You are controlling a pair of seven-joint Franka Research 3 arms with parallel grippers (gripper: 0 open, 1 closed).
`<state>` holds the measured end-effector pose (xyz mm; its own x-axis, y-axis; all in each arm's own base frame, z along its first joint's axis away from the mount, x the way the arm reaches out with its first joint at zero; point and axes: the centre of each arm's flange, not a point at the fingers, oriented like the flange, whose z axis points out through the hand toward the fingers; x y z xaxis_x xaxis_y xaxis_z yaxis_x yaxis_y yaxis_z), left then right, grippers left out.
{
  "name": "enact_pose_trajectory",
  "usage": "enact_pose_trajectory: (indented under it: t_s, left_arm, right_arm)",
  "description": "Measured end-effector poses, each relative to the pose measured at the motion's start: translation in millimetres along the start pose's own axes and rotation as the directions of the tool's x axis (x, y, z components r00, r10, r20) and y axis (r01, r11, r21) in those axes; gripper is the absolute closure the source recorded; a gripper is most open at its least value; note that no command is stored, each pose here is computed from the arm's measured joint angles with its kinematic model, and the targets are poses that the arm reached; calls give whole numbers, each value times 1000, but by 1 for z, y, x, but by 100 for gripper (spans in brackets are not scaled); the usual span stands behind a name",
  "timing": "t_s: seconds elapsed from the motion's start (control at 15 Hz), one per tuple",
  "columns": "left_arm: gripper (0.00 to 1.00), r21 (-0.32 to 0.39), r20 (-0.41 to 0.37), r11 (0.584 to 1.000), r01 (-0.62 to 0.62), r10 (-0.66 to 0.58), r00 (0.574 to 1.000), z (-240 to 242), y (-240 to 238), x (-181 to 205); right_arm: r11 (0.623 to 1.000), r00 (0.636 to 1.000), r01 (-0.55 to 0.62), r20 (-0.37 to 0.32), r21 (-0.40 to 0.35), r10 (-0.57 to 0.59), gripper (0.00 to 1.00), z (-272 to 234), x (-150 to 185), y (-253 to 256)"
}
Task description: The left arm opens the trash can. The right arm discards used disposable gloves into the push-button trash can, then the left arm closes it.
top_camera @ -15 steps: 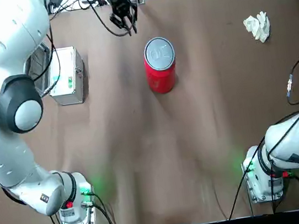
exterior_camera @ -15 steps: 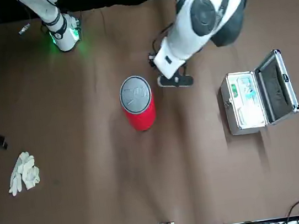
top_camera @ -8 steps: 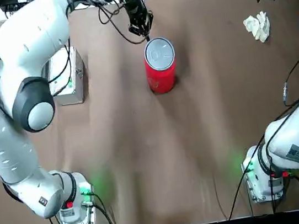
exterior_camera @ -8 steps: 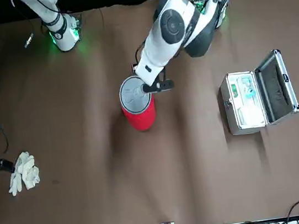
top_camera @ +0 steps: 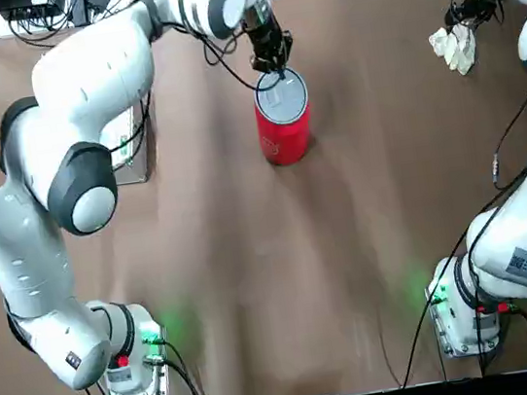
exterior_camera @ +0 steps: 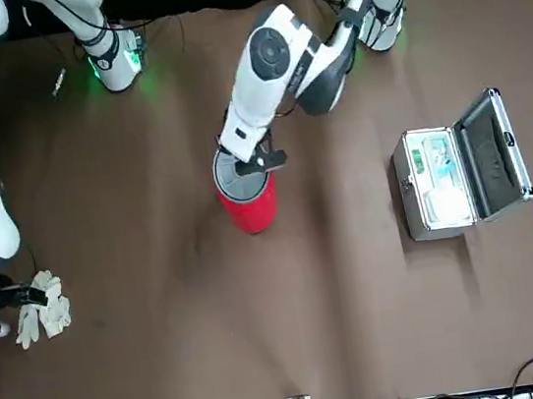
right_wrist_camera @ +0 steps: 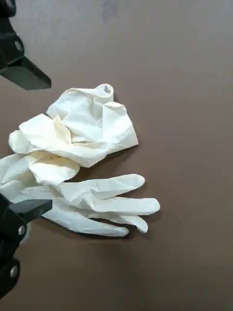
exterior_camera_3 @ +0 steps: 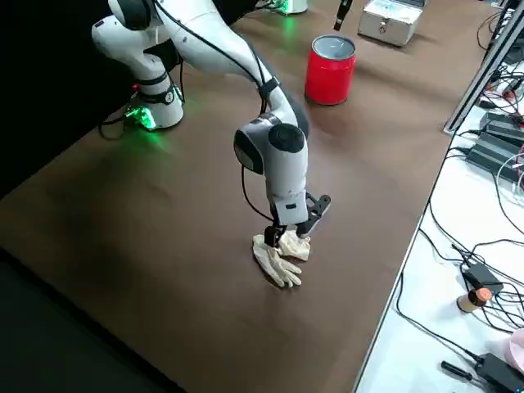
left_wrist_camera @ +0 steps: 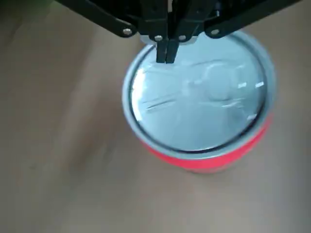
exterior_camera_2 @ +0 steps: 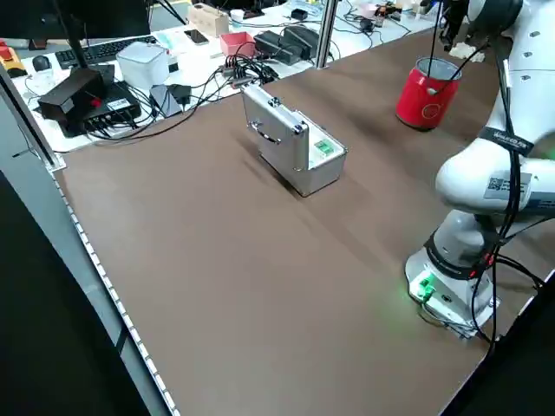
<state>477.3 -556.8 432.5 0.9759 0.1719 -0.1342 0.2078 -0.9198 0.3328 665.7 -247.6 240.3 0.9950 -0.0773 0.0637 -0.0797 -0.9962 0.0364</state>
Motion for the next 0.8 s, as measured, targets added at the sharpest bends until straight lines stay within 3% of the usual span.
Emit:
enact_pose_trajectory:
  t_s: [0.2, 0.6, 0.8]
  left_arm:
    - [99, -41, -37, 999, -17, 16, 999, 31, 11, -6]
    - [99, 4, -86, 997, -80, 80, 993, 46, 14, -12]
    - [99, 24, -96, 995, -94, 96, 991, 52, 13, -12]
  right_arm:
    - [1000, 1000, -8, 14, 1, 8, 0, 11, -3, 5]
    - [992, 992, -126, 14, -5, 126, 0, 63, -23, 48]
    - [986, 986, -166, 12, -1, 166, 1, 70, -21, 43]
